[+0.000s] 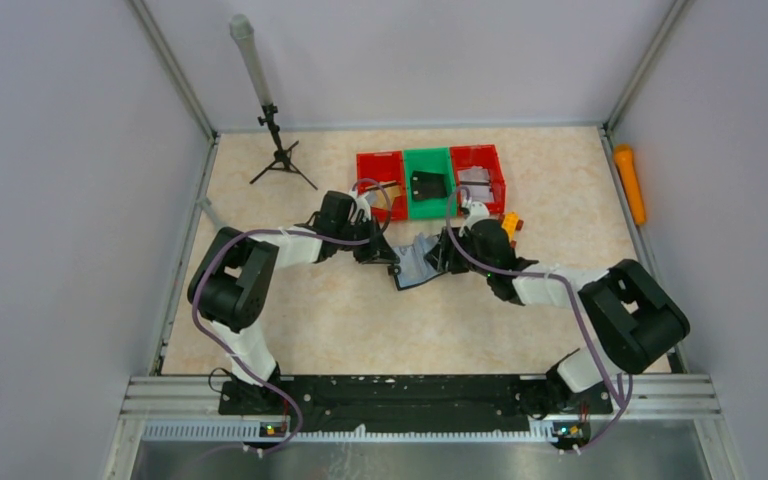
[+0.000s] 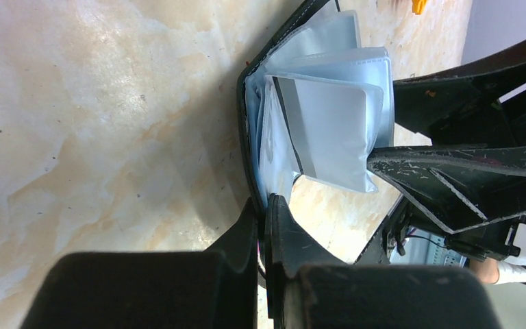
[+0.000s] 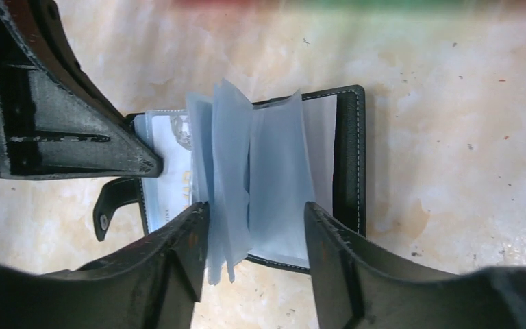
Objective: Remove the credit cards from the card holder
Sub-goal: Remove the credit card from the card holder.
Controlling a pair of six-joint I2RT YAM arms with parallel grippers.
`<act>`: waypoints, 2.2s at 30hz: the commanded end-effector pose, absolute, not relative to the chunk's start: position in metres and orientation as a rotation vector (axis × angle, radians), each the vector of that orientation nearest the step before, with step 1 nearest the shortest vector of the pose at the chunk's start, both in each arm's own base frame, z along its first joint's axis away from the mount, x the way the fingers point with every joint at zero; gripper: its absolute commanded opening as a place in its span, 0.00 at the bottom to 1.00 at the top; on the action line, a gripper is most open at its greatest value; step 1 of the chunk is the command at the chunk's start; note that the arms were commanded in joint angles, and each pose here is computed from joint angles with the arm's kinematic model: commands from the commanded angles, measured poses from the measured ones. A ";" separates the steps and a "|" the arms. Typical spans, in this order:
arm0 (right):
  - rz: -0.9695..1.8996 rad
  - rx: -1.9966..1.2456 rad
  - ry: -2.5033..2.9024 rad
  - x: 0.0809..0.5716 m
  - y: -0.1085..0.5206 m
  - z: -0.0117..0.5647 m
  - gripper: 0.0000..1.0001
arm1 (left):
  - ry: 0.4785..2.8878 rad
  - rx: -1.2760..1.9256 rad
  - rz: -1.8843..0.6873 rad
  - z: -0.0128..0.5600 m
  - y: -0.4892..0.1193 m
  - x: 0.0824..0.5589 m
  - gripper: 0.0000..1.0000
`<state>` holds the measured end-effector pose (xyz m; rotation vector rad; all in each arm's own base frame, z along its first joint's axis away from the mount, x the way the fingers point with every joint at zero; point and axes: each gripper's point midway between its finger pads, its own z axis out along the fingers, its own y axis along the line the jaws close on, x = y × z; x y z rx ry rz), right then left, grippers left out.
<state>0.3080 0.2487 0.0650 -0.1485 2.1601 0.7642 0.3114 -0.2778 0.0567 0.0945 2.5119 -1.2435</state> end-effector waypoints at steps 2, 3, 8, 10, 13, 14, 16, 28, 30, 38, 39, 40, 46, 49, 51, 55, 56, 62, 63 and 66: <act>0.684 -0.132 2.129 0.323 0.240 0.078 0.59 | 2.456 0.140 -1.227 0.069 -0.279 0.322 0.00; 0.680 -0.130 2.128 0.323 0.240 0.079 0.61 | 2.454 0.141 -1.226 0.070 -0.279 0.323 0.00; 0.603 -0.097 2.102 0.326 0.226 0.087 0.70 | 2.457 0.139 -1.225 0.069 -0.279 0.323 0.00; 0.568 -0.084 2.086 0.327 0.219 0.092 0.66 | 2.457 0.140 -1.226 0.069 -0.279 0.323 0.00; 0.555 -0.081 2.077 0.328 0.216 0.093 0.57 | 2.457 0.141 -1.229 0.069 -0.279 0.323 0.00; 0.554 -0.083 2.081 0.328 0.217 0.092 0.56 | 2.458 0.140 -1.228 0.069 -0.279 0.323 0.00; 0.557 -0.101 2.095 0.328 0.219 0.089 0.58 | 2.457 0.142 -1.231 0.069 -0.279 0.322 0.00; 0.555 -0.174 2.152 0.327 0.226 0.076 0.61 | 2.454 0.145 -1.234 0.071 -0.280 0.322 0.00; 0.554 -0.190 2.185 0.328 0.230 0.069 0.61 | 2.452 0.146 -1.235 0.071 -0.280 0.322 0.00; 0.619 -0.292 2.163 0.320 0.247 0.072 0.68 | 2.453 0.147 -1.239 0.071 -0.280 0.322 0.00; 0.627 -0.301 2.149 0.318 0.249 0.075 0.69 | 2.454 0.147 -1.238 0.071 -0.280 0.322 0.00; 0.626 -0.301 2.137 0.318 0.249 0.077 0.70 | 2.454 0.149 -1.239 0.071 -0.280 0.321 0.00; 0.463 -0.187 2.199 0.328 0.226 0.067 0.65 | 2.454 0.149 -1.239 0.071 -0.280 0.321 0.00; 0.340 -0.117 2.244 0.336 0.211 0.059 0.57 | 2.454 0.149 -1.238 0.071 -0.280 0.322 0.00; 0.270 -0.077 2.249 0.340 0.202 0.058 0.54 | 2.453 0.150 -1.237 0.071 -0.280 0.322 0.00; 0.249 -0.042 2.218 0.342 0.195 0.066 0.48 | 2.454 0.149 -1.237 0.071 -0.280 0.321 0.00; 0.276 -0.058 2.205 0.340 0.198 0.069 0.48 | 2.453 0.149 -1.238 0.071 -0.280 0.321 0.00; 0.664 -0.278 1.972 0.314 0.243 0.113 0.47 | 2.454 0.150 -1.241 0.071 -0.280 0.321 0.00; 0.702 -0.305 1.949 0.310 0.248 0.118 0.48 | 2.454 0.150 -1.241 0.071 -0.280 0.321 0.00; 0.767 -0.387 1.925 0.301 0.265 0.122 0.51 | 2.454 0.150 -1.245 0.071 -0.281 0.321 0.00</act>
